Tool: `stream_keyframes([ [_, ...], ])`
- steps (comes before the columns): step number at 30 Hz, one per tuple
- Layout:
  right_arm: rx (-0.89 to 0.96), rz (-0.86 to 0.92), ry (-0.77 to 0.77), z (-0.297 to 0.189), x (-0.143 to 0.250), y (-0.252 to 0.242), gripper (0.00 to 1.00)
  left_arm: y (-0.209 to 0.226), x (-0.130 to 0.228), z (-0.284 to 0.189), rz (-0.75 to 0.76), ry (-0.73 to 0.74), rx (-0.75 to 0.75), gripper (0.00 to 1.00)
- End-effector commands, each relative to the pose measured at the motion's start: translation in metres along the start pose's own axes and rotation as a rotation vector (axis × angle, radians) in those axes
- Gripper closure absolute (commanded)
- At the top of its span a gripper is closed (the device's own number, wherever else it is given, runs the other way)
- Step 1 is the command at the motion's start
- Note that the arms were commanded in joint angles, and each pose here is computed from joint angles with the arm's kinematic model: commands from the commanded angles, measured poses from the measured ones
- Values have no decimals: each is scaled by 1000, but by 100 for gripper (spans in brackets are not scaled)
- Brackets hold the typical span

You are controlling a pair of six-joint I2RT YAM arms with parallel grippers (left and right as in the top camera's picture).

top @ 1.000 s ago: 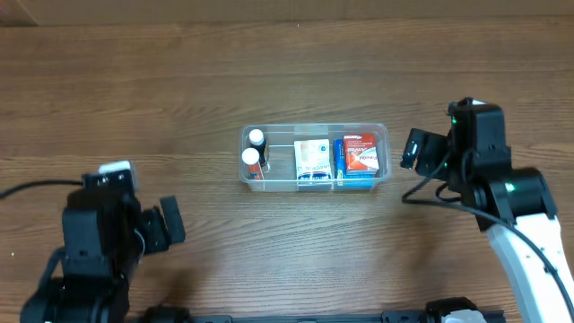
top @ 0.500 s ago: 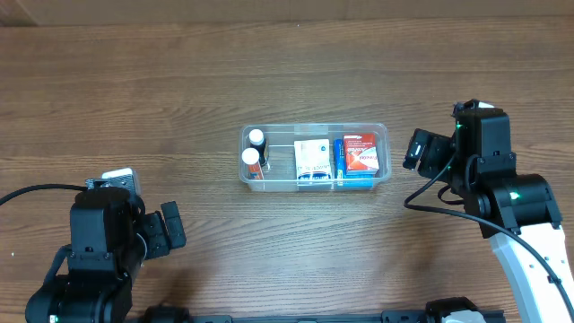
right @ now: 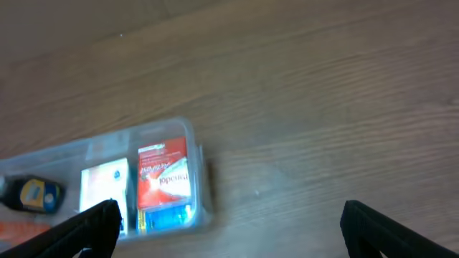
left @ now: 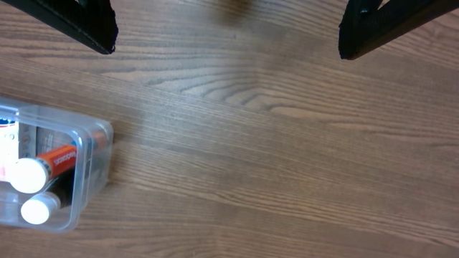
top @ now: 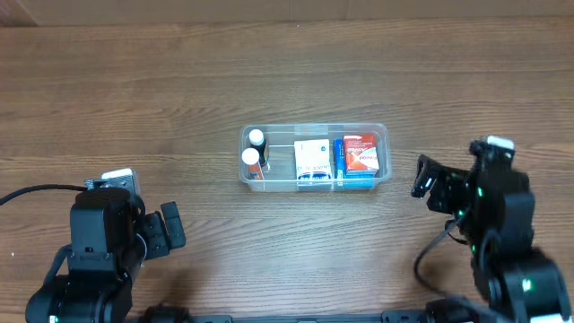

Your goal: Pack container

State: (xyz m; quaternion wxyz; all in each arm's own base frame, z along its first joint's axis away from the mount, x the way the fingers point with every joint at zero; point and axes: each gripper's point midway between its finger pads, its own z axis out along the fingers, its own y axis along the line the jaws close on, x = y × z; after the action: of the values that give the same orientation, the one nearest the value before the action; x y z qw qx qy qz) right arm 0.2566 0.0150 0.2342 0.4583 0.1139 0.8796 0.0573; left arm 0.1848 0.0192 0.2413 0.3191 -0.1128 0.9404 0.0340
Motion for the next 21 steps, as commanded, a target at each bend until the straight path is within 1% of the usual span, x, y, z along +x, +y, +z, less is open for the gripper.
stream_keyframes([
  [1, -33, 5, -89, -11, 28, -10, 0, 2, -1, 0, -16, -9, -14, 0],
  [4, -68, 17, -194, -23, 45, -18, 0, 2, -1, 0, -16, -9, -14, 0],
  [9, -89, -12, -359, -37, 51, -26, 0, 2, -1, 0, -16, -9, -14, 0],
  [13, -94, -9, -374, -29, 51, -25, 0, 2, -1, 0, -16, -9, -14, 0],
  [16, -105, -37, -443, -19, 43, -21, 0, 2, -1, 0, -16, -9, -14, 0],
  [17, -112, -48, -494, -11, 39, -20, 0, 2, -1, 0, -16, -9, -14, 0],
  [21, -112, -25, -598, 5, 34, -24, 0, 2, -1, 0, -16, -9, -14, 0],
])
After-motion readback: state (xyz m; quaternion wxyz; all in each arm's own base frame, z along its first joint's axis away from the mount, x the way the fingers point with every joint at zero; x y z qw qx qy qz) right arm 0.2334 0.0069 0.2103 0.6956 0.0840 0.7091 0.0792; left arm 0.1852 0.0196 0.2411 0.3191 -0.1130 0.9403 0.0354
